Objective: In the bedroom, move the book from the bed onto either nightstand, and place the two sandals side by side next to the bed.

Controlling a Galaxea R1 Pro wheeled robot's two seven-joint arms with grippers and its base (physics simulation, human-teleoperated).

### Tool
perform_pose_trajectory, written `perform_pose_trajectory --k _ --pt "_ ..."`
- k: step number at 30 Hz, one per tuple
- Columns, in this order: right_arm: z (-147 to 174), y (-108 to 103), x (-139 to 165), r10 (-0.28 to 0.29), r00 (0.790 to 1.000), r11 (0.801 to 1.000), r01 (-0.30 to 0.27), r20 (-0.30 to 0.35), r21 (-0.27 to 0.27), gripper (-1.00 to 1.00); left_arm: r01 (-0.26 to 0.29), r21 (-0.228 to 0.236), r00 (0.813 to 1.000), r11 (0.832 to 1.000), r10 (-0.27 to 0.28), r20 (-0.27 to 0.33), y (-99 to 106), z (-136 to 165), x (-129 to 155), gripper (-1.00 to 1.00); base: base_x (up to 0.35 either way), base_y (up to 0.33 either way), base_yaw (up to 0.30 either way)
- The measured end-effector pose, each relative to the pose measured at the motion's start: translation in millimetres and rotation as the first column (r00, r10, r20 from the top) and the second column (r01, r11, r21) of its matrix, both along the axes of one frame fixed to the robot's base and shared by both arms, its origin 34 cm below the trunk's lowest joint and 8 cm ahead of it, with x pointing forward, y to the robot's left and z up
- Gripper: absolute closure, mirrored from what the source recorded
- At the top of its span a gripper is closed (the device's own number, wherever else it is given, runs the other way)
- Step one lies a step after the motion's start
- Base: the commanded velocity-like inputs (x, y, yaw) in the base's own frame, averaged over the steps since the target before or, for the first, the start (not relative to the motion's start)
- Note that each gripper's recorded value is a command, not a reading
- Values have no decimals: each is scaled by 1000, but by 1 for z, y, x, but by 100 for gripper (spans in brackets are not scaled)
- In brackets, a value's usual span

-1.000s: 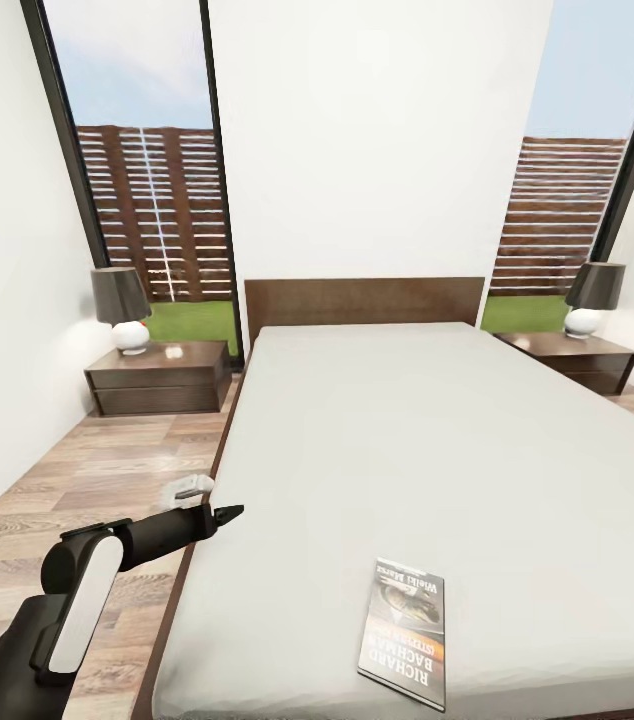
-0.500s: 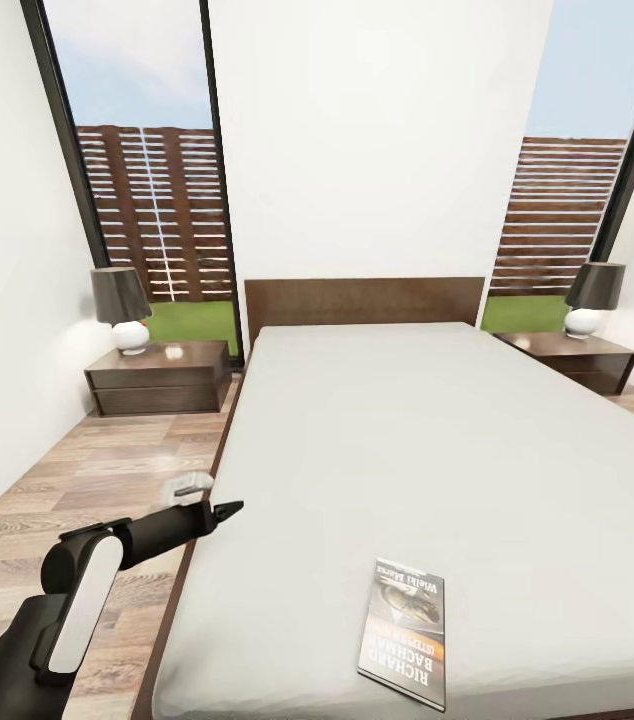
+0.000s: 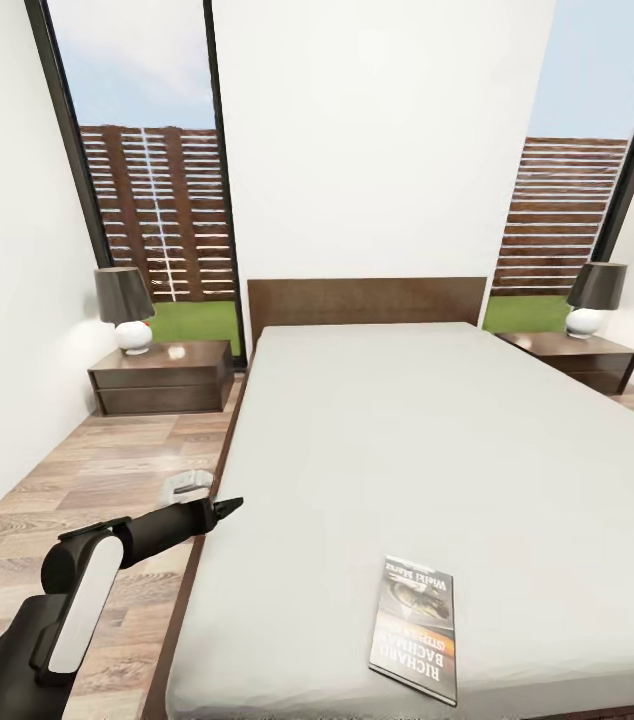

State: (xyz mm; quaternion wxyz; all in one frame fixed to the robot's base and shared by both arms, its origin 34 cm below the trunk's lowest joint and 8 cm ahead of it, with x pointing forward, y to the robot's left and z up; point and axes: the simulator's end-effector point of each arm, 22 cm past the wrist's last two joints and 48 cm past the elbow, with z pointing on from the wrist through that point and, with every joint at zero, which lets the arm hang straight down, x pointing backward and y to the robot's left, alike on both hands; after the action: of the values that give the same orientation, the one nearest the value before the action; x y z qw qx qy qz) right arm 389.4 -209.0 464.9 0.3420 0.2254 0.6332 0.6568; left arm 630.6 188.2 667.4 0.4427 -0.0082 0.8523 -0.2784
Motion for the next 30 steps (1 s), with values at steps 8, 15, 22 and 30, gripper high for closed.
perform_pose_trajectory --k 8,15,22,30 --pt "0 -1 0 -2 1000 1000 2 1 1 -100 -1 1 1000 1000 1 1 0 0 0 -100 -29 92 0" --pt "0 -1 1 -4 1000 1000 4 1 1 -100 -1 1 1000 1000 1 1 1 0 0 -100 -6 20 0" --pt "0 -1 1 -5 1000 1000 5 1 1 -100 -2 1 1000 1000 2 1 1 0 0 -100 -1 17 0" --pt "1 -1 1 -5 1000 1000 5 1 1 -100 -3 1 1000 1000 3 1 1 0 0 -100 0 25 0"
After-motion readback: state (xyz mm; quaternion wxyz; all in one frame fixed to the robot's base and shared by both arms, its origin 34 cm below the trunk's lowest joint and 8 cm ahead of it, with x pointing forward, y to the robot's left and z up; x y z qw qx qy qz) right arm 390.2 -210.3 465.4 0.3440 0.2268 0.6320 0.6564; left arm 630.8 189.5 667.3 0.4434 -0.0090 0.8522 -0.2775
